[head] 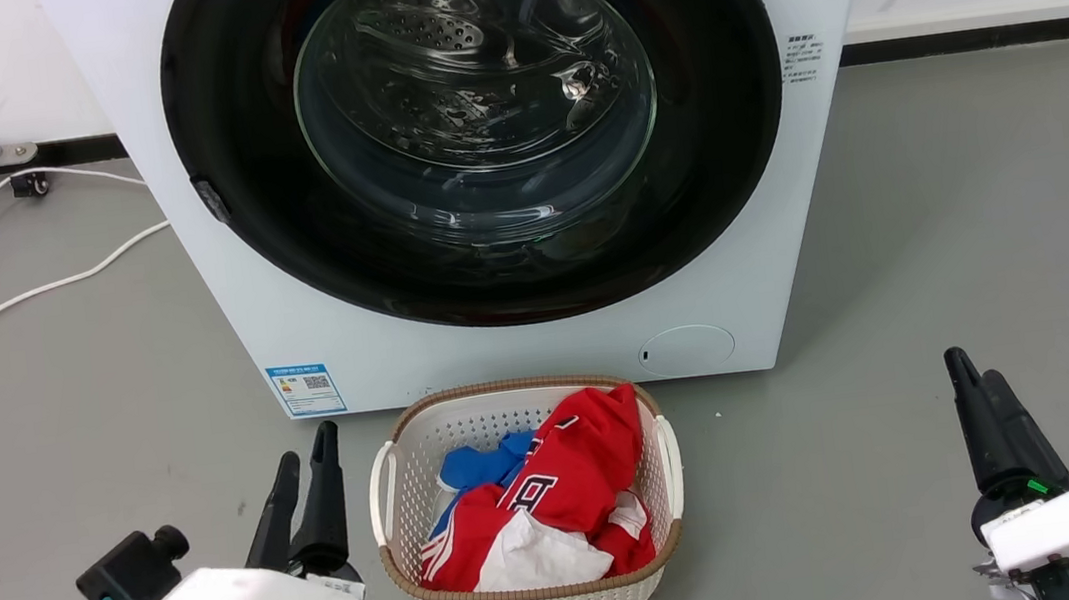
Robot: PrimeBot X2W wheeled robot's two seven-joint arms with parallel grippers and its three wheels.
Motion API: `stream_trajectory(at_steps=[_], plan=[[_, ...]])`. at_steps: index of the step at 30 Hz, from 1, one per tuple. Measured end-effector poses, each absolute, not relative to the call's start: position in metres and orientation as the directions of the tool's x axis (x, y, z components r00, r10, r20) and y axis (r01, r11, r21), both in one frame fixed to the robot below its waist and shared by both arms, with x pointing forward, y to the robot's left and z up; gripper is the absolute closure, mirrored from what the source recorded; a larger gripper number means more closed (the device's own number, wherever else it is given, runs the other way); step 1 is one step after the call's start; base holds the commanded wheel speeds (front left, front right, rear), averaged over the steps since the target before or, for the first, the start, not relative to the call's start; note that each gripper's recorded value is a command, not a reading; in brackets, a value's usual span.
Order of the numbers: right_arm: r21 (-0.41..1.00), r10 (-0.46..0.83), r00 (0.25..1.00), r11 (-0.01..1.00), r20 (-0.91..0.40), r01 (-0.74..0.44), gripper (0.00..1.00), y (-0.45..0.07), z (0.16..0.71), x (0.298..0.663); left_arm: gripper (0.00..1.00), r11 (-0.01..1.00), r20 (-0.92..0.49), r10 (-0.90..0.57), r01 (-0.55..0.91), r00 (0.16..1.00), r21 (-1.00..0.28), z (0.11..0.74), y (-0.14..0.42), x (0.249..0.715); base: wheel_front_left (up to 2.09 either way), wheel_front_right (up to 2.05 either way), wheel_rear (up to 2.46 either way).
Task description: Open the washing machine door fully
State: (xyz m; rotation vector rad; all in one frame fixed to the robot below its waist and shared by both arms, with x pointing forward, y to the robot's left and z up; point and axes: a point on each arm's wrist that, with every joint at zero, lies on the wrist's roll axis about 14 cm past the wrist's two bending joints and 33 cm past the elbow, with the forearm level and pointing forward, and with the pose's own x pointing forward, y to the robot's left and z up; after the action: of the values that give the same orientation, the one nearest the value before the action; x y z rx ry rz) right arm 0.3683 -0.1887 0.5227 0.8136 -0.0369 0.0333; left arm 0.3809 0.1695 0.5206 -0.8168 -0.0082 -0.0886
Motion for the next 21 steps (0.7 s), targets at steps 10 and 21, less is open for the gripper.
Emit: stream_trajectory(at_steps=[10, 21], plan=[[0.615, 0.04, 0.998, 0.786, 0.057, -0.066, 0.0, -0.184, 0.528, 0.364, 0.0, 0.8, 0.066, -0.095, 0.116, 0.993, -0.589, 0.527, 0.166, 0.379, 0.0, 0.0, 0.0], [0.49, 0.061, 0.996, 0.868, 0.061, -0.083, 0.0, -0.18, 0.533, 0.36, 0.0, 0.887, 0.089, -0.124, 0.151, 0.988, -0.437, 0.532, 0.163, 0.376, 0.0, 0.0, 0.0]])
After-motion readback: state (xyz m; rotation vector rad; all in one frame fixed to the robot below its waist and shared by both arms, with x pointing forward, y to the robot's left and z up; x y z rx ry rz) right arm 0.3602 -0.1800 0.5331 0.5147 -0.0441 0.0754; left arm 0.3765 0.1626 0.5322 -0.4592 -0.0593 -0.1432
